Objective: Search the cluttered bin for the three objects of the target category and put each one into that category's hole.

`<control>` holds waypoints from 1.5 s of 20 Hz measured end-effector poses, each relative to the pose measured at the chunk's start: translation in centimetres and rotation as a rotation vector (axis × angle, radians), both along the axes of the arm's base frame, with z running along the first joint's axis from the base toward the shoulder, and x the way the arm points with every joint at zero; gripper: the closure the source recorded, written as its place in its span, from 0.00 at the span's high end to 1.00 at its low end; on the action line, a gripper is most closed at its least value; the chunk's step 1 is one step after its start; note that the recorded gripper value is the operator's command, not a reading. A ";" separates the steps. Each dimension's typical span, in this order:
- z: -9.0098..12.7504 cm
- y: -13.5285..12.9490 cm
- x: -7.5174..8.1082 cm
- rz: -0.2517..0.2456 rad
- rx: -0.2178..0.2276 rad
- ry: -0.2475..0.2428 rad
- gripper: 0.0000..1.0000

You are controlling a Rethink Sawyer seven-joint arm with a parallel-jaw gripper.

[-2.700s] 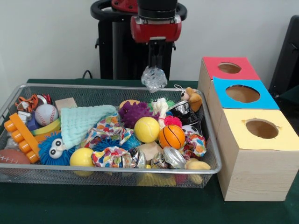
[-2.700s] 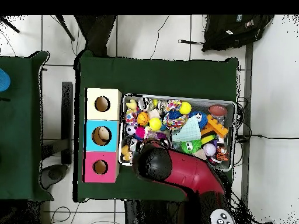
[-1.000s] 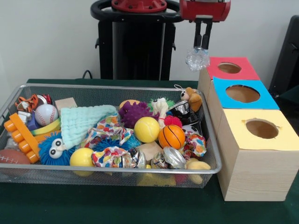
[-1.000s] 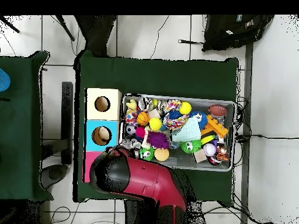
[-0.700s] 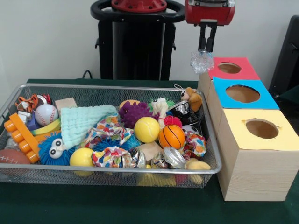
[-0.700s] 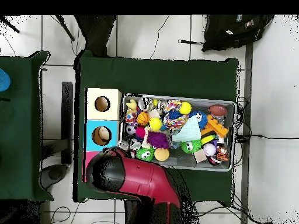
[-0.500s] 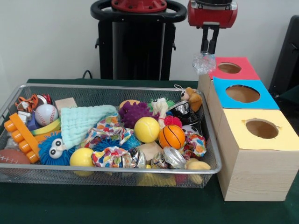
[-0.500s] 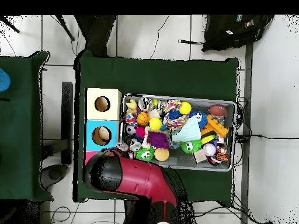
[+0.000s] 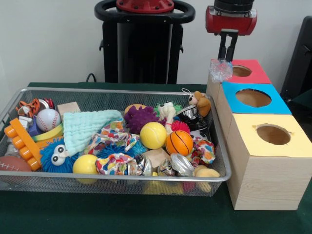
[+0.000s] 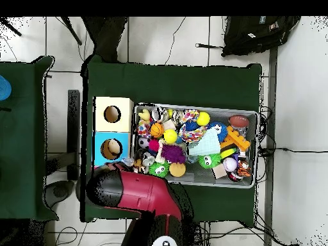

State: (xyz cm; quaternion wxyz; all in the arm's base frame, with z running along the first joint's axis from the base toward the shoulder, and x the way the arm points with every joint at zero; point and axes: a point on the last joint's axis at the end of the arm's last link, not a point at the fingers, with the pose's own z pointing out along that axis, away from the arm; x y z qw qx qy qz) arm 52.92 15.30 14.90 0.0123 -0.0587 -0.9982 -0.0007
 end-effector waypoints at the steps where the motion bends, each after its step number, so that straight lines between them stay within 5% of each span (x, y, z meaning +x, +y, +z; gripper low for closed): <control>1: -0.1 0.2 0.0 0.000 -0.002 0.000 0.00; 10: -1.4 2.3 -0.6 -0.026 -0.039 0.010 0.00; 30: -2.0 5.4 3.6 -0.077 -0.052 -0.051 0.00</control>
